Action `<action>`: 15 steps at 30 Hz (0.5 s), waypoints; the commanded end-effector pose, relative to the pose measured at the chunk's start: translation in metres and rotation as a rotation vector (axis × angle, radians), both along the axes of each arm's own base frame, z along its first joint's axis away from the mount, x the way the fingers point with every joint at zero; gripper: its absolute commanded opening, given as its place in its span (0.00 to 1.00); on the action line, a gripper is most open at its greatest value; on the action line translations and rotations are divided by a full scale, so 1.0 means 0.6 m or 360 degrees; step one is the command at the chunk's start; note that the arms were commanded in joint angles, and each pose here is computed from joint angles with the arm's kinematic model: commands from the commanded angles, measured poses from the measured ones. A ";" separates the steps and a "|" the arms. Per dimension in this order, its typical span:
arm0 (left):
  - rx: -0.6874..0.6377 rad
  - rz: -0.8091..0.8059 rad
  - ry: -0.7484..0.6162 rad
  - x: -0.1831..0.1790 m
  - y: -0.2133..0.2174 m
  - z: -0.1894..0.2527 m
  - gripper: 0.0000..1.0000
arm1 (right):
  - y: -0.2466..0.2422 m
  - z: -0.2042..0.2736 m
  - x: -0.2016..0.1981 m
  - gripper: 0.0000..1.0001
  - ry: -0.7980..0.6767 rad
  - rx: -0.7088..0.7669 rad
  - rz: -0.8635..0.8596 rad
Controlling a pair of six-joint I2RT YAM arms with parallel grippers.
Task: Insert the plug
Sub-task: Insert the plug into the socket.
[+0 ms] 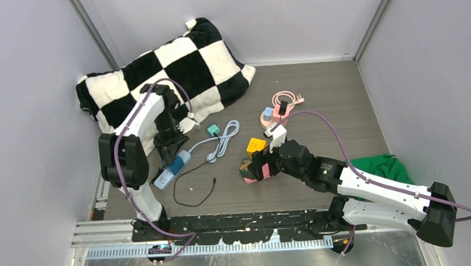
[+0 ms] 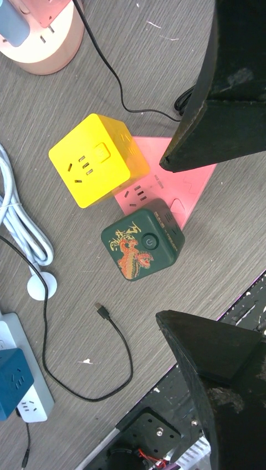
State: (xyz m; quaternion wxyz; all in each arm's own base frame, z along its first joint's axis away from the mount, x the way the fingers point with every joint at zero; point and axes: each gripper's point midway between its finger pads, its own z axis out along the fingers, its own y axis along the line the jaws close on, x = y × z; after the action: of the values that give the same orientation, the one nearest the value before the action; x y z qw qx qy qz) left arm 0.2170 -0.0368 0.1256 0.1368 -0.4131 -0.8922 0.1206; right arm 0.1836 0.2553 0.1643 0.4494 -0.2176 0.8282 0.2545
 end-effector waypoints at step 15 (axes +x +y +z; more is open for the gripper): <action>-0.0104 -0.0529 -0.0491 0.200 0.000 -0.109 0.00 | 0.020 0.001 0.012 1.00 -0.0030 0.0048 -0.0006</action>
State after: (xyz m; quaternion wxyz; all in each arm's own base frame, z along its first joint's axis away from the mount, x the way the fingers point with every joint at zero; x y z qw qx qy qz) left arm 0.2345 -0.0392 0.1250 0.1233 -0.4687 -0.8666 0.1189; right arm 0.1860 0.2597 0.1540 0.4437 -0.2197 0.8321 0.2500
